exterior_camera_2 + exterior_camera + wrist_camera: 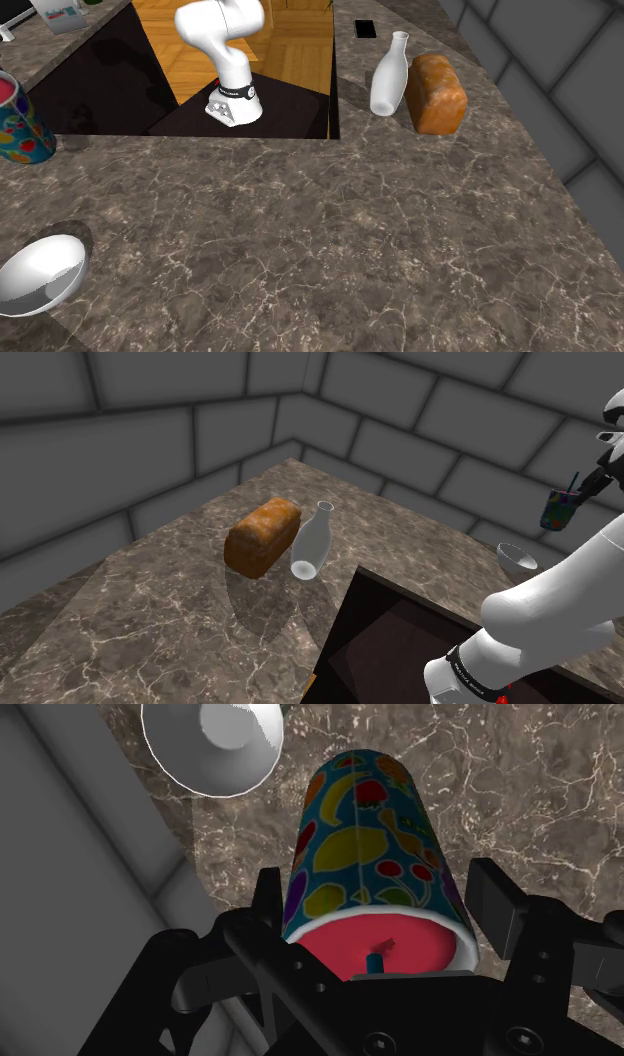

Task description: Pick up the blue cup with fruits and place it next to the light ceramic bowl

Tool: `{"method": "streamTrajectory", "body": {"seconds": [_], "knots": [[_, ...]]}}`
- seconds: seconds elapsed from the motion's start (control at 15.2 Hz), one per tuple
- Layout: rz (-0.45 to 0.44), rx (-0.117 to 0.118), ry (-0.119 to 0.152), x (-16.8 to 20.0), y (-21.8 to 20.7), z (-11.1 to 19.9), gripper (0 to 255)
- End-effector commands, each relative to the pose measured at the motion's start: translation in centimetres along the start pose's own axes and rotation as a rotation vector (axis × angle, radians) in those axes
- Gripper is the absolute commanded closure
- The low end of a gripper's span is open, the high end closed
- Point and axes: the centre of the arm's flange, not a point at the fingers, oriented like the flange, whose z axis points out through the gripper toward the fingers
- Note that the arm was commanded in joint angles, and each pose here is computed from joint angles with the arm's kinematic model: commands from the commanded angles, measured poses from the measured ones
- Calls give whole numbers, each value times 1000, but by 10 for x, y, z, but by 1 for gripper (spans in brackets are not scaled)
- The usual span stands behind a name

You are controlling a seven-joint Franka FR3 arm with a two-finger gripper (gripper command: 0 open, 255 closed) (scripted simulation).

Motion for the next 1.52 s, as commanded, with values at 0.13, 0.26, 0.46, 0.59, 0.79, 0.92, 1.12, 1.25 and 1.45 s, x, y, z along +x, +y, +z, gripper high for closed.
{"method": "streamTrajectory", "body": {"seconds": [0.13,0.26,0.46,0.59,0.79,0.92,1.12,1.25,1.45], "knots": [[-2,-1,0,-52,13,1,255],[-2,-1,0,-76,19,6,255],[-2,-1,0,-76,18,22,255],[-2,-1,0,-76,18,32,255],[-2,-1,0,-76,17,48,255],[-2,-1,0,-76,16,59,255],[-2,-1,0,-77,16,74,255],[-2,-1,0,-77,15,85,255],[-2,-1,0,-77,14,101,255]]}}
